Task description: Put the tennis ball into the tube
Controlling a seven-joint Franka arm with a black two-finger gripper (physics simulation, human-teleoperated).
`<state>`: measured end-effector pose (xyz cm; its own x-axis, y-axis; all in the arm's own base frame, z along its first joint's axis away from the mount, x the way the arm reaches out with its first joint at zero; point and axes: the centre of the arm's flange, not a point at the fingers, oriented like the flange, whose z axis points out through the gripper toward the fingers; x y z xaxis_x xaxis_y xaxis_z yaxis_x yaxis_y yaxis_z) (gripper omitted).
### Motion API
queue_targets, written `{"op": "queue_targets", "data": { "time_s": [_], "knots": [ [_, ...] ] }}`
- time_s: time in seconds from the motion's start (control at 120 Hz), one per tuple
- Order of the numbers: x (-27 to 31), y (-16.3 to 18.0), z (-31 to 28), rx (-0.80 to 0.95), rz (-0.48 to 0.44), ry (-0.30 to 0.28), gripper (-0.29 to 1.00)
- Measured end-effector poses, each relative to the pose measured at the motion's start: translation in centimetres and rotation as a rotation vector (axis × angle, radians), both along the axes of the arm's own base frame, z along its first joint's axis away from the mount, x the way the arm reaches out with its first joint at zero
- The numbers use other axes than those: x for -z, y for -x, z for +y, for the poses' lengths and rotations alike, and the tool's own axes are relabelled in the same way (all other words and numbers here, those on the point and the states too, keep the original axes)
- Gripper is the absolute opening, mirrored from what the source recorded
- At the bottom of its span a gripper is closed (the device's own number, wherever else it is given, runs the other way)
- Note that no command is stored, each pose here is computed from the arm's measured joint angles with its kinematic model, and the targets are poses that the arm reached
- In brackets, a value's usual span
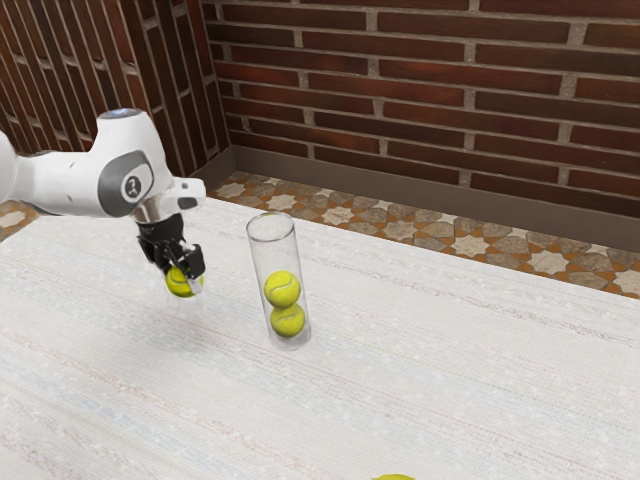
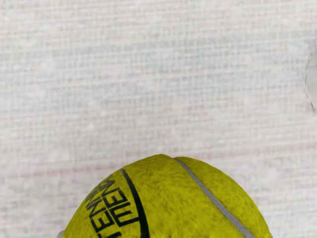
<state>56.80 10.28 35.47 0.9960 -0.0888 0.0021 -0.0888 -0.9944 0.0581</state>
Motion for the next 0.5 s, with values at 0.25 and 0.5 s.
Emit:
{"op": "queue_targets", "data": {
  "time_s": [0.25, 0.5],
  "knots": [
    [-12.3, -1.1, -5.7, 0.030, -0.231, -0.002, 0.35],
    [-15.2, -3.6, -10.5, 0.055, -0.324, 0.096, 0.38]
  ]
}}
